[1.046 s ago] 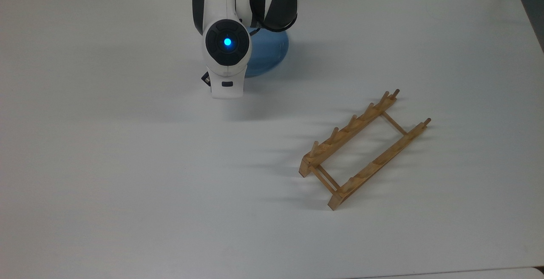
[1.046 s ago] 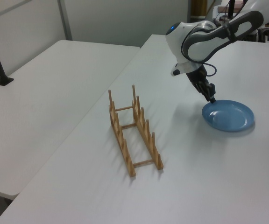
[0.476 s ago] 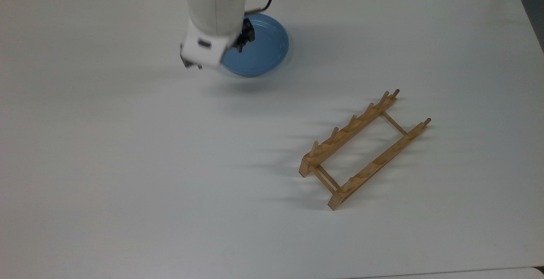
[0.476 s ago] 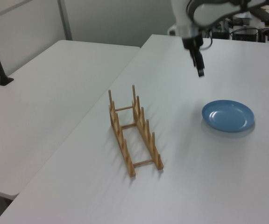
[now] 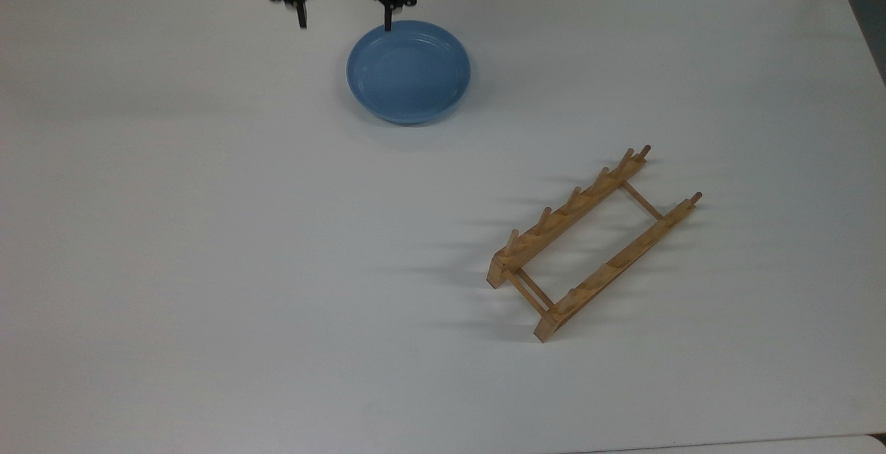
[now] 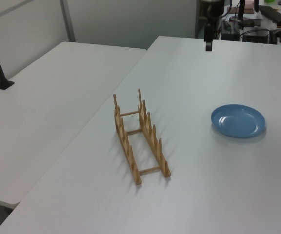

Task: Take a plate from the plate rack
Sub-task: 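Open the gripper, release the plate rim, and raise the gripper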

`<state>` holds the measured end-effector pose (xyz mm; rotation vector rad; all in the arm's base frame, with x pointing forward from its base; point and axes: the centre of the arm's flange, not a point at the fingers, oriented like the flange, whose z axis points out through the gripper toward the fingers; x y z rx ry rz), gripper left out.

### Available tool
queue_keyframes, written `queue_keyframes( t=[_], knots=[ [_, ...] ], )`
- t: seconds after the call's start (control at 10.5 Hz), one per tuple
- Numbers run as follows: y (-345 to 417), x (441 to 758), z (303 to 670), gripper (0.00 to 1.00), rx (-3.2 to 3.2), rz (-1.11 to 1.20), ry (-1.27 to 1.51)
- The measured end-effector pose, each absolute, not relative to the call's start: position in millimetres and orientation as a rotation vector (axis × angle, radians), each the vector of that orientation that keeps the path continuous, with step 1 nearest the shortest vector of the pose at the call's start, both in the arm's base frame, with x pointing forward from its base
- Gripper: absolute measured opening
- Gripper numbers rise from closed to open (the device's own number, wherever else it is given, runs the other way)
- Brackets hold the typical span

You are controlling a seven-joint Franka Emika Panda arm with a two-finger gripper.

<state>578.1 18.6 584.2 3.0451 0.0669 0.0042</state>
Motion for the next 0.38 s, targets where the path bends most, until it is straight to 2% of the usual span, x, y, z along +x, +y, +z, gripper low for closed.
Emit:
queue_keyframes(
  t=[0.38],
  knots=[
    [18.6,569.0,597.3,1.0,3.049,0.042,-0.07]
  ],
)
